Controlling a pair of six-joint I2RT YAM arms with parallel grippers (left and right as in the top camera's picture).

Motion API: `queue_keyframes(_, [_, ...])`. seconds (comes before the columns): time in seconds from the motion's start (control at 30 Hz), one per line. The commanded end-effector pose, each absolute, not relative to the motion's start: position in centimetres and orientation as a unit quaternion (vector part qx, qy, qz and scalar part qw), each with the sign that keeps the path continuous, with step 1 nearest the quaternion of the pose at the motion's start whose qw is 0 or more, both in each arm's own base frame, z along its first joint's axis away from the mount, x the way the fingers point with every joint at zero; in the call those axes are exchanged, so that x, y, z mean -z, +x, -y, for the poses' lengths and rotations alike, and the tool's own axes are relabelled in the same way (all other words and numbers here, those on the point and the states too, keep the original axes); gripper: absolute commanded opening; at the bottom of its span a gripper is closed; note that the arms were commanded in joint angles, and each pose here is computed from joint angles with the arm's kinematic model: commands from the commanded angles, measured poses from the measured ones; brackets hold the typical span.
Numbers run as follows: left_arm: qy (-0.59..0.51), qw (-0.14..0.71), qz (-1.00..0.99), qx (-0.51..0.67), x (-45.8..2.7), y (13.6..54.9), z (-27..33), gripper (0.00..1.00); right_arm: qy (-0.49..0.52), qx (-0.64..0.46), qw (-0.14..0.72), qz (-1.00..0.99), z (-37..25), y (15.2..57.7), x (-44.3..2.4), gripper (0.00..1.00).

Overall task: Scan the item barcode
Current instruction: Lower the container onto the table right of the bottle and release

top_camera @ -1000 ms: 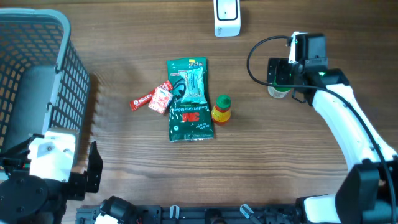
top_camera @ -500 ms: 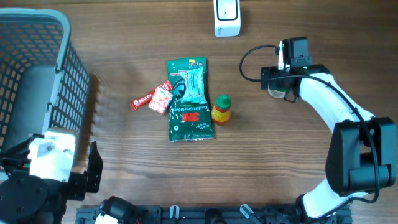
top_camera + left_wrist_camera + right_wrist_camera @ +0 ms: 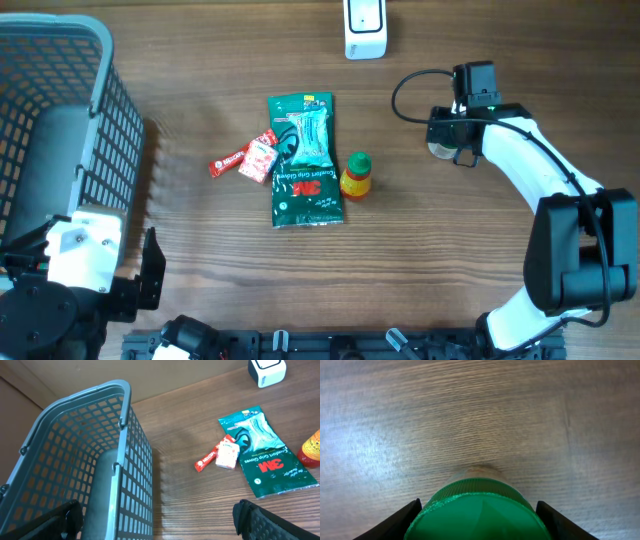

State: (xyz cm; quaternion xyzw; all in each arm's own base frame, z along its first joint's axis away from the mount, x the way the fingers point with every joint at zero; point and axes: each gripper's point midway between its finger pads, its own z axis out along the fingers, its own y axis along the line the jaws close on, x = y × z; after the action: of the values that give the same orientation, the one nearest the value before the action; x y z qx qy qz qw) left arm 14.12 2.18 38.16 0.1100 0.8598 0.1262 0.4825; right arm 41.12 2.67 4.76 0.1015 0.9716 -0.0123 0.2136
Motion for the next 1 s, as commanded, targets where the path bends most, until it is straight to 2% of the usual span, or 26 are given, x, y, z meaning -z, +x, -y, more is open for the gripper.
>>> queue_keyframes(0.0, [0.106, 0.481, -0.862, -0.121, -38.1, 14.2, -2.0, 1.00, 0.230, -0.030, 0.192, -0.953, -3.3, 40.7, -4.4, 0.67])
queue_keyframes(0.1, [0.106, 0.481, -0.862, -0.121, -38.1, 14.2, -2.0, 1.00, 0.321, -0.078, 0.157, -0.931, -4.5, 39.8, -4.1, 0.75])
queue_keyframes(0.2, [0.106, 0.481, -0.862, -0.121, -38.1, 14.2, -2.0, 1.00, 0.405, -0.123, 0.109, -0.900, -6.0, 38.7, -4.0, 0.76])
queue_keyframes(0.3, [0.106, 0.481, -0.862, -0.121, -38.1, 14.2, -2.0, 1.00, 0.467, -0.171, 0.051, -0.866, -8.0, 37.7, -4.1, 0.93])
queue_keyframes(0.4, [0.106, 0.481, -0.862, -0.121, -38.1, 14.2, -2.0, 1.00, 0.491, -0.199, 0.019, -0.848, -9.3, 37.2, -4.4, 1.00])
queue_keyframes(0.6, [0.106, 0.481, -0.862, -0.121, -38.1, 14.2, -2.0, 1.00, 0.528, -0.231, -0.013, -0.817, -11.0, 36.4, -6.3, 1.00])
queue_keyframes(0.7, [0.106, 0.481, -0.862, -0.121, -38.1, 14.2, -2.0, 1.00, 0.523, -0.242, 0.003, -0.818, -11.0, 36.4, -8.0, 1.00])
queue_keyframes(0.87, [0.106, 0.481, -0.862, -0.121, -38.1, 14.2, -2.0, 1.00, 0.468, -0.260, 0.084, -0.841, -10.1, 36.1, -13.2, 0.98])
queue_keyframes(0.93, [0.106, 0.481, -0.862, -0.121, -38.1, 14.2, -2.0, 1.00, 0.442, -0.251, 0.134, -0.851, -9.1, 35.9, -15.2, 0.94])
queue_keyframes(0.97, [0.106, 0.481, -0.862, -0.121, -38.1, 14.2, -2.0, 1.00, 0.438, -0.238, 0.155, -0.853, -8.3, 35.8, -15.8, 0.86])
